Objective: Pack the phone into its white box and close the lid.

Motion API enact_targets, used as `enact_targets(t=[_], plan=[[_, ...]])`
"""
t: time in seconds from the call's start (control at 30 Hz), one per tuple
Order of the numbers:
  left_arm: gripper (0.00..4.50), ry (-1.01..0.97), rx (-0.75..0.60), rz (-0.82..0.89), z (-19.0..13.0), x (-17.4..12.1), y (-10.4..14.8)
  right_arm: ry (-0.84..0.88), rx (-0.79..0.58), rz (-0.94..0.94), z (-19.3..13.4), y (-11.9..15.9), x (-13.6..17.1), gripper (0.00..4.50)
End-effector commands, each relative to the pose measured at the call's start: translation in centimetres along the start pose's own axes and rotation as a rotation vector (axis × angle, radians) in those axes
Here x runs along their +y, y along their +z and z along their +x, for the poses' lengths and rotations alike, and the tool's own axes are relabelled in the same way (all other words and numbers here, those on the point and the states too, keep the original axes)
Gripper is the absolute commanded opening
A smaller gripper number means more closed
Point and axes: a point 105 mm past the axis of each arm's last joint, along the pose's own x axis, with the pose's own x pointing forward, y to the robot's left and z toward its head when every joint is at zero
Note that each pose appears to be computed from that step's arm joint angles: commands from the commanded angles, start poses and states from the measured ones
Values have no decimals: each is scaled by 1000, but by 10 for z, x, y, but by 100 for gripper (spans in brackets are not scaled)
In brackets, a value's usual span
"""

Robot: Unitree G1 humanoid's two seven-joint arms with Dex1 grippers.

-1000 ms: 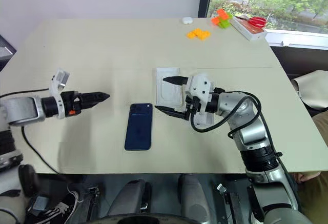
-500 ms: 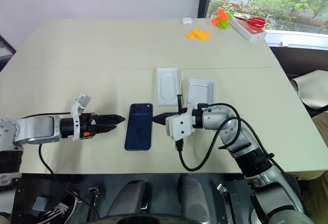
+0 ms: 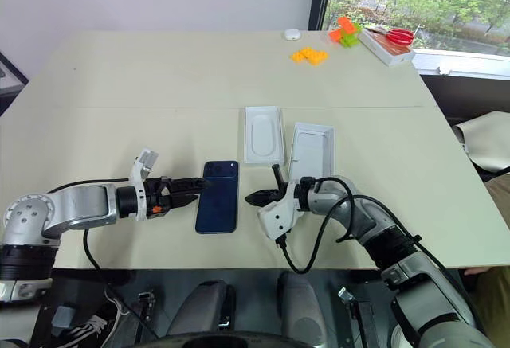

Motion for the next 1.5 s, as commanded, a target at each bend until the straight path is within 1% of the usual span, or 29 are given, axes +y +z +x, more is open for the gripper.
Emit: enact_targets(t=[0.03, 0.23, 0.33, 0.43, 0.57, 0.73, 0.9, 1.03, 1.17, 1.3, 1.33, 1.4, 1.5], plan=[[450, 59, 105, -15, 12, 12, -22, 4, -13, -5, 10, 2, 2, 3], [450, 21, 110, -19, 23, 3, -23, -16, -38, 8, 20, 6, -4, 3], [450, -11, 99, 15, 29, -11, -18, -15, -38, 5, 23, 7, -5, 3], [450, -2, 90, 42, 30, -16, -15, -16, -39, 8, 23, 6, -6, 3], [450, -7, 97, 127, 27, -27, -18, -26, -35, 16, 22, 4, -8, 3], [450, -49, 47, 142, 30, -42, -9, -27, -38, 20, 23, 3, -8, 3], [450, -61, 16, 163, 29, -50, -3, -36, -36, 32, 22, 2, -9, 3], [450, -31, 26, 175, 27, -45, -5, -35, -38, 40, 22, 2, -7, 3], [450, 38, 30, 146, 23, -29, -8, -46, -34, 49, 20, 0, -9, 3], [450, 46, 5, 124, 23, -27, -5, -43, -31, 45, 18, 0, -8, 3], [425, 48, -4, 112, 22, -25, -3, -42, -29, 48, 18, -1, -7, 0], [361, 51, -11, 98, 21, -23, -1, -40, -23, 48, 16, -2, -6, 0], [218, 49, -22, 86, 21, -23, 0, -43, -21, 52, 16, -2, -6, 0]])
